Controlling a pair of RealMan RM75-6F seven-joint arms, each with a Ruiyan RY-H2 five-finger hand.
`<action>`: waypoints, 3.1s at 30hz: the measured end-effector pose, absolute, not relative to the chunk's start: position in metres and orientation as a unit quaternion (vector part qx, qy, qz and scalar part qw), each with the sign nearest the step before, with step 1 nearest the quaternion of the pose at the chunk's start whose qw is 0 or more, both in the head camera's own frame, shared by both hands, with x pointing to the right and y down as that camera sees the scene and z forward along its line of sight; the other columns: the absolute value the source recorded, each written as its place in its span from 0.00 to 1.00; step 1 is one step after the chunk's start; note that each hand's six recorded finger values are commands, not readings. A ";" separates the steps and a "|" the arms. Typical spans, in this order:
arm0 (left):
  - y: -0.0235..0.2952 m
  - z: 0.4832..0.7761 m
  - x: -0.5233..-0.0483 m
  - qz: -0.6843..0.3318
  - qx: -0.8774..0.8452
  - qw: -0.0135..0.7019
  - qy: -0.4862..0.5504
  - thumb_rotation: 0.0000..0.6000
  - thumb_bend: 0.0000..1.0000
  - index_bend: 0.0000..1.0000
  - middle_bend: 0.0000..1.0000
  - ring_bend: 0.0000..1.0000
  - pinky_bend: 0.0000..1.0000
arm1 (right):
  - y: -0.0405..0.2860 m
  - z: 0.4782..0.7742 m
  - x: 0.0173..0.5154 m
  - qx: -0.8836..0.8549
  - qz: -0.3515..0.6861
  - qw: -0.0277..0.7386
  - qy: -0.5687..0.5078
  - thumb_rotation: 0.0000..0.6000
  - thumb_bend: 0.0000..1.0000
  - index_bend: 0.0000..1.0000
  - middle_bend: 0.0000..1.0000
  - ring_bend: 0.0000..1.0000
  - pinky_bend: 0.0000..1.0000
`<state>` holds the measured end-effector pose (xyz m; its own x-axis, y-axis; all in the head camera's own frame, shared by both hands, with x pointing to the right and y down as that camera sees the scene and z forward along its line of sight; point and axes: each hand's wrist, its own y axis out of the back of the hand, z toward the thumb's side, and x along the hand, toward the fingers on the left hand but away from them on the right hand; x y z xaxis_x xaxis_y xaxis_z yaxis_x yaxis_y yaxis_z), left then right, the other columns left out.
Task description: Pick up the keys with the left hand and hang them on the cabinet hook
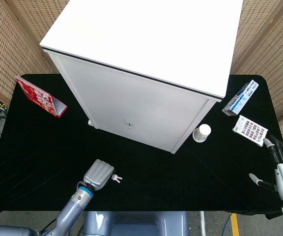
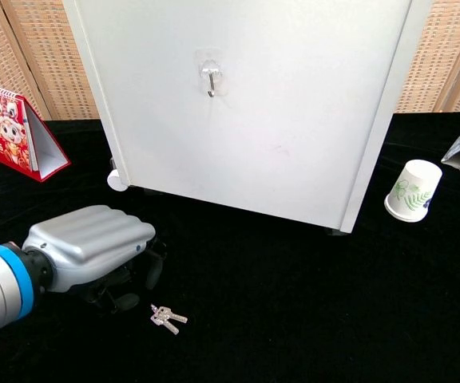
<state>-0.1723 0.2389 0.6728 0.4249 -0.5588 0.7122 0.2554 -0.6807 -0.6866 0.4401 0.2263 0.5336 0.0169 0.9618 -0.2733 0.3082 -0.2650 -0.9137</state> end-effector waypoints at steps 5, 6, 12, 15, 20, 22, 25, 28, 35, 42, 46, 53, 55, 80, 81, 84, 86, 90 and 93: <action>0.242 0.680 -0.172 -0.536 -0.745 0.386 0.094 1.00 0.40 0.45 0.90 0.87 0.79 | 0.226 0.533 0.440 -0.630 0.485 0.334 -0.506 1.00 0.12 0.01 0.00 0.00 0.00; 0.243 0.683 -0.173 -0.539 -0.744 0.384 0.093 1.00 0.40 0.45 0.90 0.87 0.79 | 0.226 0.533 0.440 -0.630 0.485 0.334 -0.506 1.00 0.12 0.01 0.00 0.00 0.00; 0.242 0.692 -0.177 -0.547 -0.737 0.386 0.095 1.00 0.40 0.45 0.90 0.87 0.79 | 0.227 0.534 0.440 -0.633 0.484 0.332 -0.506 1.00 0.12 0.01 0.00 0.00 0.00; 0.240 0.697 -0.177 -0.551 -0.732 0.389 0.094 1.00 0.40 0.45 0.90 0.87 0.79 | 0.227 0.534 0.438 -0.633 0.483 0.333 -0.505 1.00 0.12 0.01 0.00 0.00 0.00; 0.243 0.703 -0.171 -0.553 -0.732 0.386 0.092 1.00 0.40 0.45 0.90 0.87 0.79 | 0.226 0.534 0.439 -0.633 0.482 0.332 -0.507 1.00 0.12 0.01 0.00 0.00 0.00; 0.244 0.706 -0.170 -0.554 -0.731 0.387 0.090 1.00 0.40 0.45 0.90 0.87 0.79 | 0.226 0.534 0.440 -0.633 0.483 0.329 -0.508 1.00 0.12 0.01 0.00 0.00 0.00; 0.243 0.710 -0.167 -0.557 -0.730 0.387 0.090 1.00 0.41 0.45 0.90 0.87 0.79 | 0.226 0.533 0.441 -0.633 0.481 0.328 -0.509 1.00 0.12 0.01 0.00 0.00 0.00; 0.243 0.711 -0.166 -0.558 -0.730 0.385 0.090 1.00 0.41 0.45 0.90 0.87 0.79 | 0.226 0.534 0.442 -0.634 0.480 0.327 -0.511 1.00 0.12 0.01 0.00 0.00 0.00; 0.245 0.715 -0.162 -0.559 -0.729 0.385 0.086 1.00 0.41 0.45 0.90 0.87 0.79 | 0.225 0.534 0.442 -0.635 0.480 0.324 -0.512 1.00 0.12 0.01 0.00 0.00 0.00; 0.245 0.717 -0.160 -0.559 -0.729 0.386 0.086 1.00 0.41 0.47 0.90 0.87 0.79 | 0.225 0.533 0.443 -0.635 0.477 0.323 -0.514 1.00 0.12 0.01 0.00 0.00 0.00; 0.244 0.719 -0.161 -0.561 -0.726 0.388 0.086 1.00 0.41 0.48 0.90 0.87 0.79 | 0.225 0.533 0.443 -0.635 0.476 0.322 -0.516 1.00 0.12 0.01 0.00 0.00 0.00; 0.245 0.722 -0.160 -0.563 -0.725 0.388 0.085 1.00 0.41 0.50 0.90 0.87 0.79 | 0.225 0.533 0.443 -0.636 0.476 0.321 -0.516 1.00 0.12 0.01 0.00 0.00 0.00; 0.246 0.722 -0.160 -0.563 -0.726 0.387 0.085 1.00 0.41 0.50 0.90 0.87 0.79 | 0.225 0.533 0.444 -0.636 0.475 0.321 -0.517 1.00 0.12 0.01 0.00 0.00 0.00; 0.250 0.727 -0.158 -0.562 -0.723 0.391 0.090 1.00 0.46 0.54 0.90 0.87 0.79 | 0.224 0.529 0.444 -0.638 0.462 0.320 -0.527 1.00 0.12 0.00 0.00 0.00 0.00; 0.250 0.727 -0.158 -0.561 -0.723 0.392 0.091 1.00 0.46 0.55 0.90 0.87 0.79 | 0.224 0.529 0.444 -0.638 0.462 0.320 -0.527 1.00 0.12 0.00 0.00 0.00 0.00; 0.248 0.725 -0.157 -0.557 -0.724 0.394 0.098 1.00 0.46 0.58 0.90 0.87 0.79 | 0.225 0.530 0.443 -0.639 0.462 0.320 -0.525 1.00 0.12 0.00 0.00 0.00 0.00; 0.247 0.724 -0.156 -0.554 -0.726 0.393 0.103 1.00 0.46 0.59 0.90 0.87 0.79 | 0.225 0.530 0.442 -0.640 0.461 0.320 -0.525 1.00 0.12 0.00 0.00 0.00 0.00; 0.246 0.724 -0.158 -0.554 -0.726 0.395 0.102 1.00 0.46 0.61 0.90 0.87 0.79 | 0.225 0.530 0.443 -0.641 0.460 0.318 -0.526 1.00 0.12 0.00 0.00 0.00 0.00; 0.246 0.723 -0.158 -0.552 -0.724 0.400 0.102 1.00 0.46 0.61 0.90 0.87 0.79 | 0.225 0.530 0.444 -0.640 0.461 0.318 -0.526 1.00 0.12 0.00 0.00 0.00 0.00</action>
<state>-0.1580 0.2458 0.7229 0.3699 -0.5900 0.7177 0.2938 -0.6585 -0.6928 0.4436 0.2247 0.5299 0.0213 0.9662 -0.2568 0.3799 -0.2454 -0.8919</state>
